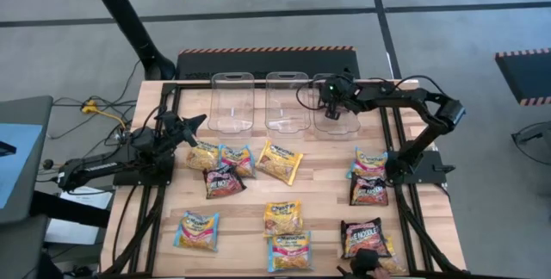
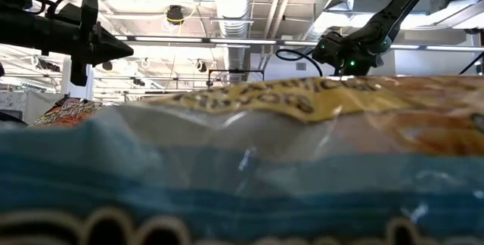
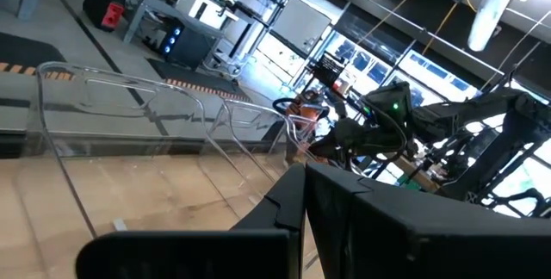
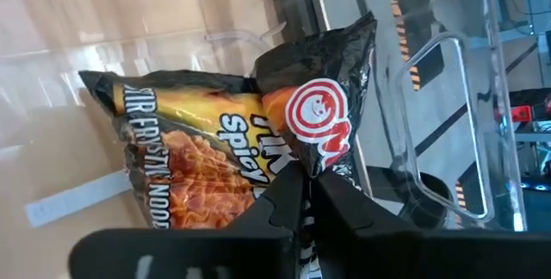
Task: Sort Maruchan noodles
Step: Put the black noodle pack into the right transparent bin, then put the yellow noodle pack into the left transparent bin
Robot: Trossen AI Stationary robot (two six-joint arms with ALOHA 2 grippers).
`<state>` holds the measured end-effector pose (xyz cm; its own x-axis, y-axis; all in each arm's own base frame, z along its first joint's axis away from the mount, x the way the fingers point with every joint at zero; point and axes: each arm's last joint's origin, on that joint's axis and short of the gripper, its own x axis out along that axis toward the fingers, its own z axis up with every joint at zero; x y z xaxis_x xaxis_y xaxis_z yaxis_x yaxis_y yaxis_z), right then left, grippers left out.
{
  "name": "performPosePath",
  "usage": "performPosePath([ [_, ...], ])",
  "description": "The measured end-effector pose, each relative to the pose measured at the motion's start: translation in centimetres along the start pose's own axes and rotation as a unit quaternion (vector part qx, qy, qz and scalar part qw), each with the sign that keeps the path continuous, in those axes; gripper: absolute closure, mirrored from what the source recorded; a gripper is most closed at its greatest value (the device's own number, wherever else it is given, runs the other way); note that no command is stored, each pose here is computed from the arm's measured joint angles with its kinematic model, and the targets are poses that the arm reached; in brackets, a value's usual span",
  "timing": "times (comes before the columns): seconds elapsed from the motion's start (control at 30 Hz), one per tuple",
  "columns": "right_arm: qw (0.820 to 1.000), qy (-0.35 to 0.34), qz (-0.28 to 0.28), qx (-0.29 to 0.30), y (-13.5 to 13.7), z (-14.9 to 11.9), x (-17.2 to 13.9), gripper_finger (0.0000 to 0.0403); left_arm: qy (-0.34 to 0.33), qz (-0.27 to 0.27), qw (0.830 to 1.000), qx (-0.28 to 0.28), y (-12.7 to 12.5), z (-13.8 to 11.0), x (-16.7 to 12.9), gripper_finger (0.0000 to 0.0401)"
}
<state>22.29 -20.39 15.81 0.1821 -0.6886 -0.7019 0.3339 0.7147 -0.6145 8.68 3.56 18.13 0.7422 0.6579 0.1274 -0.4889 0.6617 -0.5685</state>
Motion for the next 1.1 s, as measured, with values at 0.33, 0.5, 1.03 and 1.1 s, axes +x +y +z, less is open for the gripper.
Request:
performPosePath([
  [0.33,1.0,0.02,0.014,0.015,-0.3,0.5,-0.4,0.0274,-0.002,0.005,1.0,0.001,0.0,0.0,0.0,0.0401],
  [0.5,1.0,0.015,0.02,0.007,-0.6,1.7,-1.2,0.0228,-0.002,0.005,1.0,0.001,0.0,0.0,0.0,0.0401],
  [1.03,0.999,0.05,0.0,-0.012,-0.4,7.2,-7.4,0.0202,0.021,-0.029,0.999,0.001,-0.1,-0.2,0.0,0.0397],
  [1.1,0.999,0.042,0.004,0.006,-0.3,8.0,-8.6,0.0202,0.024,-0.034,0.999,0.002,-0.2,-0.2,0.0,0.0389],
])
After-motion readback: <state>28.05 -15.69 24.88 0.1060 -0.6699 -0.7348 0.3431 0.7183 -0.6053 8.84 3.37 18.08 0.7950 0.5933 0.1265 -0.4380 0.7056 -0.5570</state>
